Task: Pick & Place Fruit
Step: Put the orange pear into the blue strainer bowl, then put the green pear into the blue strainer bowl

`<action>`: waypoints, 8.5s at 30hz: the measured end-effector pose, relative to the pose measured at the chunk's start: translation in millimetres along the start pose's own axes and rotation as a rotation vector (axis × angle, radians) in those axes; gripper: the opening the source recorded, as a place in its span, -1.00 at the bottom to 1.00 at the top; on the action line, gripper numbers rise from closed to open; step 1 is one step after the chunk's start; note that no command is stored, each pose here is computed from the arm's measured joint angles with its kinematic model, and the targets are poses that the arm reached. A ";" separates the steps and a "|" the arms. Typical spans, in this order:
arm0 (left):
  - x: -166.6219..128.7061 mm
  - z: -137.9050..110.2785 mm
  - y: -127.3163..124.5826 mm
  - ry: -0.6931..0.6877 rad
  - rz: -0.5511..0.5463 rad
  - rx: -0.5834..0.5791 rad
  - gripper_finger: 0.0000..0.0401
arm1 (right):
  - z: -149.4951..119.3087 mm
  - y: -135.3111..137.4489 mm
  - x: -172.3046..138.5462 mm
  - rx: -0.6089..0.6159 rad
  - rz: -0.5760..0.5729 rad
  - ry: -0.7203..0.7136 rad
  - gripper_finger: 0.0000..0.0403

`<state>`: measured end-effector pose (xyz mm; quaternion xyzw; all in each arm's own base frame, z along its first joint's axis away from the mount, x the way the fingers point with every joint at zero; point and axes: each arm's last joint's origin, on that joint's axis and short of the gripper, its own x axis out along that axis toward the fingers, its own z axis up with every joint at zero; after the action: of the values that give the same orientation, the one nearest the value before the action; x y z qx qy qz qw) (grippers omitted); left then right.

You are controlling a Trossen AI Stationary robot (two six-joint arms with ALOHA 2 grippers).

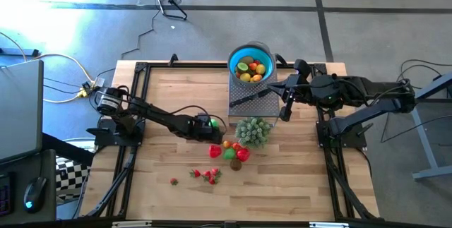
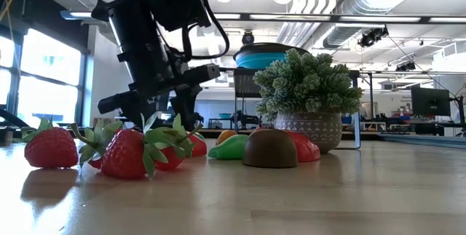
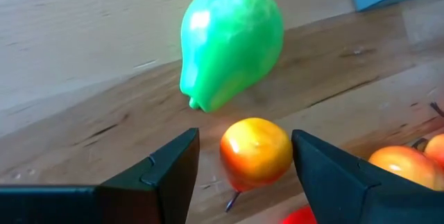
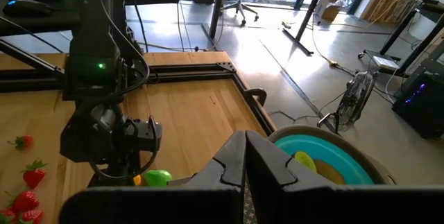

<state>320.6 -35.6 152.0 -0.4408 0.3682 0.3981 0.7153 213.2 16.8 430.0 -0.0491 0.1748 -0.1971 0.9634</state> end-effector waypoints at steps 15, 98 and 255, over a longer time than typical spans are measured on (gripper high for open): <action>0.7 -0.9 -0.6 0.028 -0.004 0.001 0.10 | 0.0 0.0 0.0 -0.001 0.000 0.000 -0.98; -4.8 -1.4 0.7 0.086 -0.011 0.055 -0.30 | 0.0 -0.1 0.0 0.000 -0.003 0.000 -0.98; -105.7 257.3 -31.3 -0.604 -0.594 0.449 -0.27 | -2.1 -19.2 8.7 -0.029 -0.091 0.036 -0.98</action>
<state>350.4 166.9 343.0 -0.2263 0.0787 0.1974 0.9506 213.0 -4.3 428.5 -0.0674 0.1924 -0.2389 0.9494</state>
